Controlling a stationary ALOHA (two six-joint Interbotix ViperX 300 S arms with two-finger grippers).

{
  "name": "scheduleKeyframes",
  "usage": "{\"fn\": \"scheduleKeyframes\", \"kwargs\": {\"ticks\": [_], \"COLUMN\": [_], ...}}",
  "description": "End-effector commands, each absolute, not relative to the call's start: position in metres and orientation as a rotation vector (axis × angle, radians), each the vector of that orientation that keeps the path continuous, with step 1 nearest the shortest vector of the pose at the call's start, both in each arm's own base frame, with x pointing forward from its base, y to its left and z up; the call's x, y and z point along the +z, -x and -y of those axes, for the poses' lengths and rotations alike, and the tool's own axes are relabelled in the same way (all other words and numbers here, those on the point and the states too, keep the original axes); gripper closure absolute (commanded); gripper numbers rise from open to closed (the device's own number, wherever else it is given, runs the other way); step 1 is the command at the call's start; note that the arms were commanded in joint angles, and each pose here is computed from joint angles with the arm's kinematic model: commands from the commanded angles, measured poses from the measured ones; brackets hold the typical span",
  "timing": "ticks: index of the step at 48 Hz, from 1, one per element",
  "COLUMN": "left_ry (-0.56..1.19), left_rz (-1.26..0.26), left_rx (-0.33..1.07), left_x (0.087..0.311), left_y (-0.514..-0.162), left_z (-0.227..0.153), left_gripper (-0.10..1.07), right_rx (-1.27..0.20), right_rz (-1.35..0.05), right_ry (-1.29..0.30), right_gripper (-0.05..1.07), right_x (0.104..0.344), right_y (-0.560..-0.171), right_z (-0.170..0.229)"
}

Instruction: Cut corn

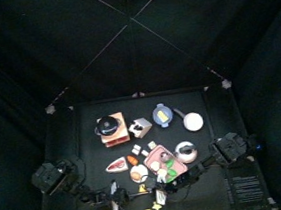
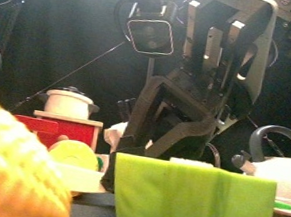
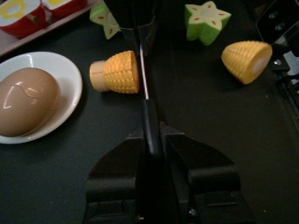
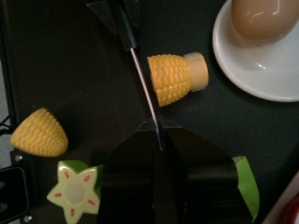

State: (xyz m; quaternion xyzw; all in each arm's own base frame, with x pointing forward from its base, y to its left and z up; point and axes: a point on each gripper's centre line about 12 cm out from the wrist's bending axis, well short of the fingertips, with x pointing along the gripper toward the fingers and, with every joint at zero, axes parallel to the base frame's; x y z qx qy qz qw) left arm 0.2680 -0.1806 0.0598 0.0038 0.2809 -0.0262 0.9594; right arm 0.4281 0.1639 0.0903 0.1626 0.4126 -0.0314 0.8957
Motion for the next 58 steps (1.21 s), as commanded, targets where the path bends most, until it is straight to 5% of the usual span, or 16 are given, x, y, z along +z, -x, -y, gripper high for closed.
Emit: {"fn": "scheduleKeyframes", "kwargs": {"ticks": [1,25,58], "left_ry": [-0.005,-0.001,0.085], "left_rz": [-0.577,-0.583,-0.427], "left_rx": [-0.058,-0.062,-0.137], "left_x": [0.059,0.060,0.127], "left_y": [-0.266,-0.267,-0.263], "left_z": [0.183,0.183,0.179], "left_gripper": [0.42,0.42,0.42], "right_rx": [-0.063,-0.060,-0.002], "right_rz": [-0.842,-0.846,-0.723], "right_ry": [-0.352,-0.362,-0.358], "right_gripper": [0.56,0.56,0.54], "right_x": [0.098,0.096,0.157], "right_y": [-0.429,-0.428,-0.425], "right_z": [-0.164,-0.164,-0.161]}}
